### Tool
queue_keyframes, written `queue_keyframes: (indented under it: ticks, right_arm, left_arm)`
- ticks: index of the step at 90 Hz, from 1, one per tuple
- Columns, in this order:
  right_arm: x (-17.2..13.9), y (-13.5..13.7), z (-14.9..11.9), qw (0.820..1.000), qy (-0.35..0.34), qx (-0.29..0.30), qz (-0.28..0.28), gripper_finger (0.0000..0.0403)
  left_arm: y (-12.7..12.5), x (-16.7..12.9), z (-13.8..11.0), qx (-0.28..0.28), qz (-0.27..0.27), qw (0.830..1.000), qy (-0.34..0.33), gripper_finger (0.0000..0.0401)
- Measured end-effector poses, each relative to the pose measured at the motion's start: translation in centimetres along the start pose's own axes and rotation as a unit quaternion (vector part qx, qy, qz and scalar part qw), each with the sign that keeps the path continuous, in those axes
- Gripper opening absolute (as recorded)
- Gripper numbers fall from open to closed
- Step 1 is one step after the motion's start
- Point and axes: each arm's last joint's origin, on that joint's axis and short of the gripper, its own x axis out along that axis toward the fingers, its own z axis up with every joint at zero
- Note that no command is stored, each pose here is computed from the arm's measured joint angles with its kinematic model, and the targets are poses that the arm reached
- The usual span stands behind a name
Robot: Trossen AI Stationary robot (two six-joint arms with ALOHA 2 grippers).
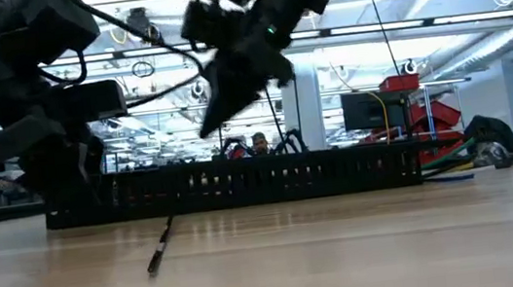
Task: Ziptie cables
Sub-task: Insert the black cable duct cover into the black cable duct
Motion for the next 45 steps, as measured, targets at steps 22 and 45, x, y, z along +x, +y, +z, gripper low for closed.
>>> queue_keyframes:
  ticks: [22,45]
  right_arm:
    - [2.8,0.1,-1.7,0.999,-0.019,0.03,0.038,0.0]
    - [5.7,0.5,-1.1,0.995,-0.092,0.025,0.037,0.0]
  left_arm:
    - [0.0,0.0,0.0,0.013,-0.003,1.0,0.0,0.0239]
    - [0.3,0.3,0.3,0.015,-0.009,1.0,-0.004,0.0239]
